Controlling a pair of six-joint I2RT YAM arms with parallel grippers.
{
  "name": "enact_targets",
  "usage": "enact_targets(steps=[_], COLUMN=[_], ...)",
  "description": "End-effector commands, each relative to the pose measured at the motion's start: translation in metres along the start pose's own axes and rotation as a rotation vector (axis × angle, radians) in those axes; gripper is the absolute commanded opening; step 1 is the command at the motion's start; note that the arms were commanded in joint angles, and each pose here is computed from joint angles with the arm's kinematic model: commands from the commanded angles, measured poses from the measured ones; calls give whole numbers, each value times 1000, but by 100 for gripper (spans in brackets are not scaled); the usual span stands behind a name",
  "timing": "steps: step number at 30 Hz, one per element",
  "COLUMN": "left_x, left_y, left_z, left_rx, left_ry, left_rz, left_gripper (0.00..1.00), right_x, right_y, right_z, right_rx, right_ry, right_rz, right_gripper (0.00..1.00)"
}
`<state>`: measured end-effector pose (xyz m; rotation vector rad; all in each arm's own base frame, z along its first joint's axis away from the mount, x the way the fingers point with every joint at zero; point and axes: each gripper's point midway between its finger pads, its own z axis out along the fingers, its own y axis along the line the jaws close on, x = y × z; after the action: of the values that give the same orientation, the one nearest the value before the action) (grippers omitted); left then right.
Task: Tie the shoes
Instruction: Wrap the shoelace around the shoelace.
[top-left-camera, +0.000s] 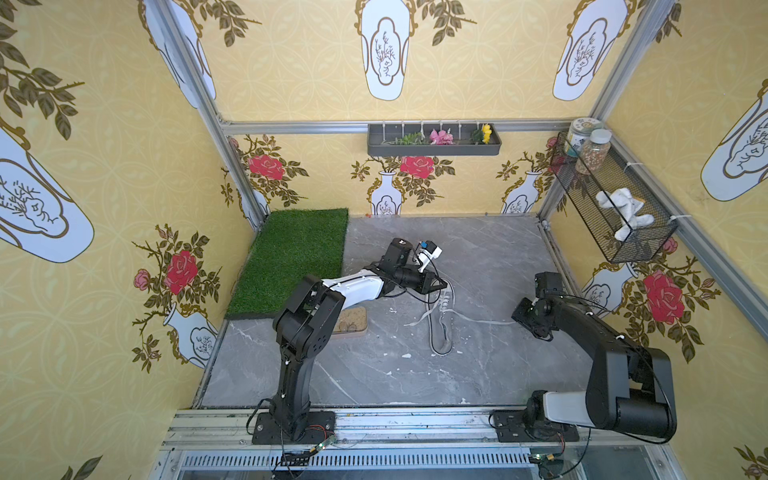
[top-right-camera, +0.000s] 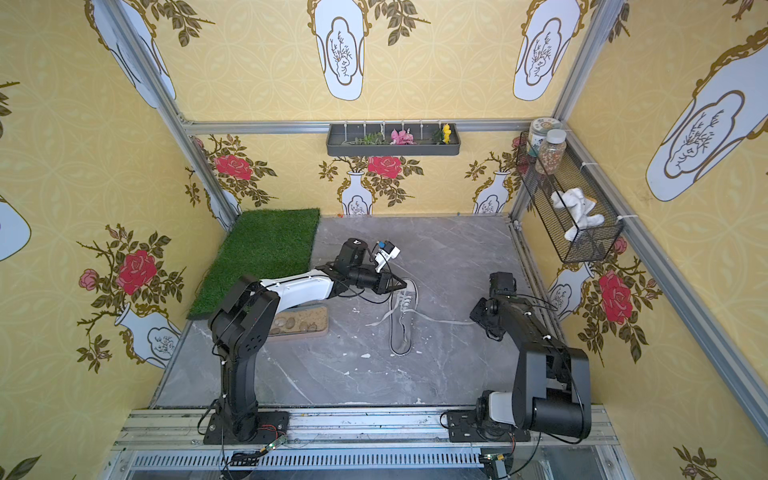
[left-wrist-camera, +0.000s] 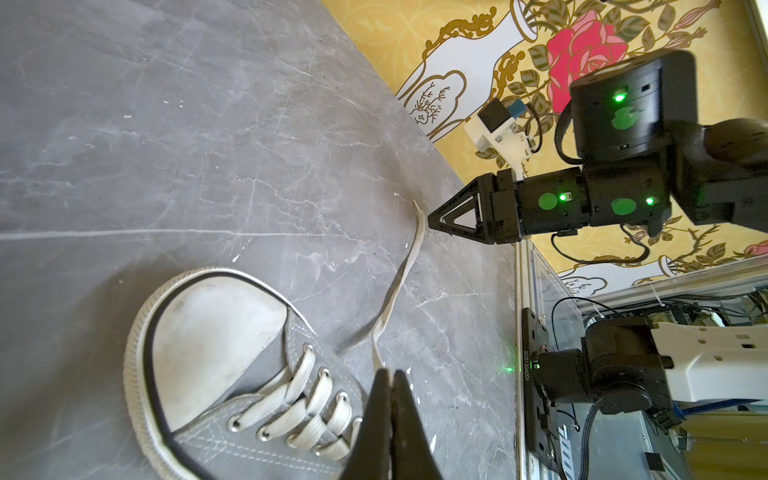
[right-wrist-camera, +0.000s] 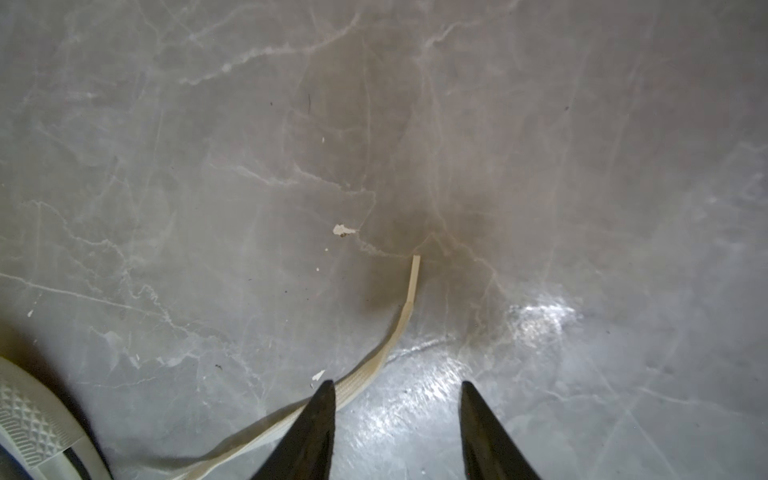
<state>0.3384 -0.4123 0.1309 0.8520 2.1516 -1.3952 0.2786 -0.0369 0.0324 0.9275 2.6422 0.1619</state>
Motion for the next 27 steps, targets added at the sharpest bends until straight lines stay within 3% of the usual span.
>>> enact_targets(steps=[1, 15, 22, 27], left_x=[-4, -5, -6, -5], left_y=[-4, -9, -11, -12], left_z=[0, -3, -5, -4], left_rx=[19, 30, 36, 36], left_ry=[-15, -22, -27, -28], left_rz=[27, 37, 41, 46], left_gripper=[0, 0, 0, 0], right_x=[0, 12, 16, 8], right_y=[6, 8, 8, 13], right_z=[3, 20, 26, 19], right_rx=[-18, -9, -10, -33], right_ry=[18, 116, 149, 105], right_rz=[-14, -11, -7, -21], right_gripper=[43, 28, 14, 2])
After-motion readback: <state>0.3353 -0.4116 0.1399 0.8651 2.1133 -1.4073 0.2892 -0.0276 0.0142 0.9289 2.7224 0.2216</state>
